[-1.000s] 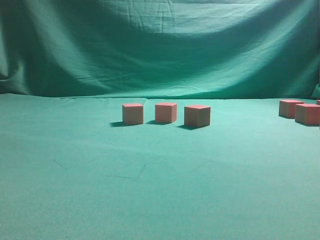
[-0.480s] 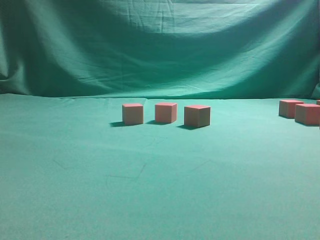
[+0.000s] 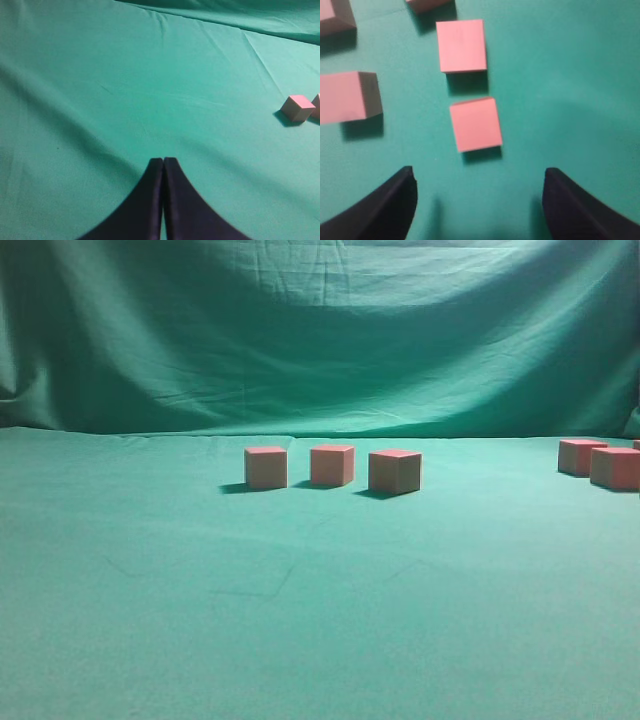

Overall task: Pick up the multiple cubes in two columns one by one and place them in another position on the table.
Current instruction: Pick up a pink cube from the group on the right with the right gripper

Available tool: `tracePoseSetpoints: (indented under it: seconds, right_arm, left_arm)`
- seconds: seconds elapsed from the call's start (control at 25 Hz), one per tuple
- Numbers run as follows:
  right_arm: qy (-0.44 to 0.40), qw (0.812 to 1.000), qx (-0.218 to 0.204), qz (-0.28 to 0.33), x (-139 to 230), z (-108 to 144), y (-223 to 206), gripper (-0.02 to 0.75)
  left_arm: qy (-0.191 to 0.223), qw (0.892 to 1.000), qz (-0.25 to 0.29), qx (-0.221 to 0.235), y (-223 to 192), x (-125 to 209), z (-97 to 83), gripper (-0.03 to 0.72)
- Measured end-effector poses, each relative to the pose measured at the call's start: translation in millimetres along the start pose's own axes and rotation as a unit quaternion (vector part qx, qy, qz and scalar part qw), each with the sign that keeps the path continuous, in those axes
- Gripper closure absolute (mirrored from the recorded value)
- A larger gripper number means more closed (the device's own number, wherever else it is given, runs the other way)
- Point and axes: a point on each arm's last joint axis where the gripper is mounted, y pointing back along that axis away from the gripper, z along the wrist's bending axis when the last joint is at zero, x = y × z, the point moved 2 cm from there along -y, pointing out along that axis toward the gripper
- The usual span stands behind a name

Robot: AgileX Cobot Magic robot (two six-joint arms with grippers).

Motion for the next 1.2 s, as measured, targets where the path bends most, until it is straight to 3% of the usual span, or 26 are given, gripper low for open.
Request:
tracePoseSetpoints:
  seconds: [0.56, 0.72, 1.04, 1.2]
  right_arm:
    - [0.023, 1.000, -0.004, -0.002, -17, 5, -51, 0.275]
    - [0.024, 1.000, -0.002, 0.009, -16, 5, -58, 0.456]
    - [0.019, 0.999, -0.005, 0.036, -10, 7, -52, 0.465]
    - [0.079, 0.996, -0.024, 0.031, -6, 34, -14, 0.465]
  left_arm:
    - [0.000, 1.000, 0.000, 0.000, 0, 0, 0.0, 0.688]
    - [0.000, 1.000, 0.000, 0.000, 0, 0, 0.0, 0.688]
    - [0.000, 1.000, 0.000, 0.000, 0, 0, 0.0, 0.688]
    - [0.000, 1.000, 0.000, 0.000, 0, 0, 0.0, 0.688]
